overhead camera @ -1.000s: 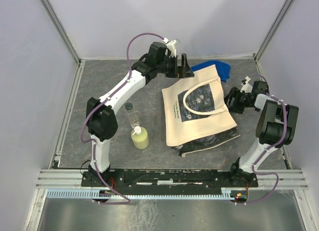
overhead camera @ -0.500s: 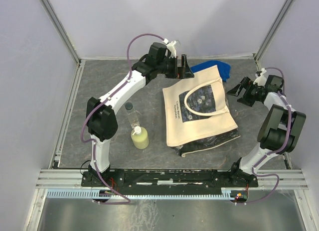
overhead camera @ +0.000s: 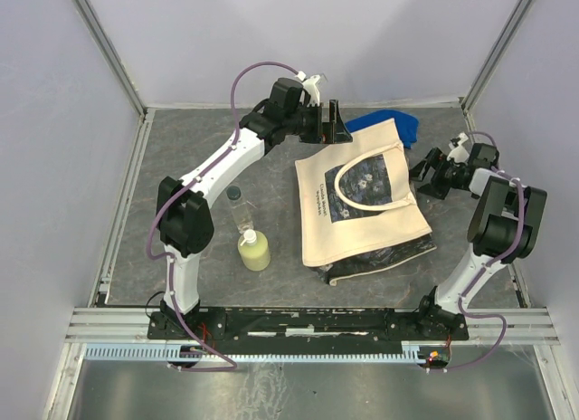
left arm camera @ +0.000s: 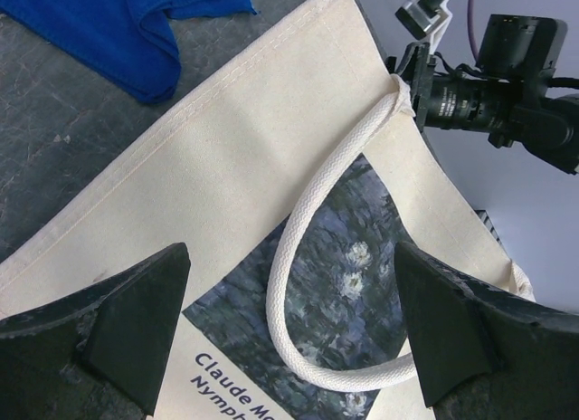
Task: Place the personal care products into the canvas bag
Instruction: Adjust the canvas bag at the center of the board.
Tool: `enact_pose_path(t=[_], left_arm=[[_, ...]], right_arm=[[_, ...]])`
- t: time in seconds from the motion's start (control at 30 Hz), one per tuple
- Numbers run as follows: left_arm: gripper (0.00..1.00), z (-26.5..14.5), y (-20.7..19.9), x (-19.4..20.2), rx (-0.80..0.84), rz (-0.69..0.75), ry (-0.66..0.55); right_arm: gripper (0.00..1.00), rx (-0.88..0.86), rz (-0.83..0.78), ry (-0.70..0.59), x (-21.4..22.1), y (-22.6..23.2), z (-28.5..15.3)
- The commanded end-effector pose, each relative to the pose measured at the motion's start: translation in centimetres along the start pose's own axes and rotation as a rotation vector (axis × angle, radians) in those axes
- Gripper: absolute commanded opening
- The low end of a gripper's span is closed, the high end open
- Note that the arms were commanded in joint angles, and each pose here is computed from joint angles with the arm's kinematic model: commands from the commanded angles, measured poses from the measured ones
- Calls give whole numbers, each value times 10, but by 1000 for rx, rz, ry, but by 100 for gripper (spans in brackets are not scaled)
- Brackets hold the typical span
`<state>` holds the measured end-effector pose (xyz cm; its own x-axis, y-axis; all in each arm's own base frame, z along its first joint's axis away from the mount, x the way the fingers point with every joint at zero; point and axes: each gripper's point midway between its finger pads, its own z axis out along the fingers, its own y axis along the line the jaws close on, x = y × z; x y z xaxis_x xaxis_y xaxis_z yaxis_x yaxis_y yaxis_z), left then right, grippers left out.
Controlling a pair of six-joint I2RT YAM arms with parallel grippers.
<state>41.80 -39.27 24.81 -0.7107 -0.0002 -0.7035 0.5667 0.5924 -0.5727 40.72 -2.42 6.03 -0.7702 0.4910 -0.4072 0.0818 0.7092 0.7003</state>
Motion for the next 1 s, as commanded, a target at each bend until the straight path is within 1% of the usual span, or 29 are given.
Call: enact_pose_path(t=[0.0, 0.2, 0.27, 0.3, 0.4, 0.53, 0.57, 0.77, 0.97], left_arm=[[100, -13, -25, -24, 58, 24, -69], [100, -14, -25, -26, 51, 44, -76], [100, -14, -25, -27, 50, 50, -79], [100, -14, -25, -27, 50, 52, -80], [100, -16, -26, -28, 49, 58, -83], [100, -18, -28, -31, 54, 70, -92], [100, -19, -29, -32, 56, 73, -95], [100, -25, -34, -40, 57, 94, -116], [100, -30, -40, -48, 65, 120, -134]], right_arm=[[94, -43, -79, 35, 4, 17, 17], [90, -78, -131, 84, 12, 42, 31], [84, -90, -144, 96, 14, 48, 34], [78, -95, -147, 101, 15, 50, 35], [48, -108, -159, 116, 14, 55, 32], [4, -75, -195, 134, 10, 65, 16], [1, -66, -206, 124, 6, 70, 10], [1, -3, -228, 95, -13, 107, -26], [0, 11, -344, 84, -24, 172, -53]])
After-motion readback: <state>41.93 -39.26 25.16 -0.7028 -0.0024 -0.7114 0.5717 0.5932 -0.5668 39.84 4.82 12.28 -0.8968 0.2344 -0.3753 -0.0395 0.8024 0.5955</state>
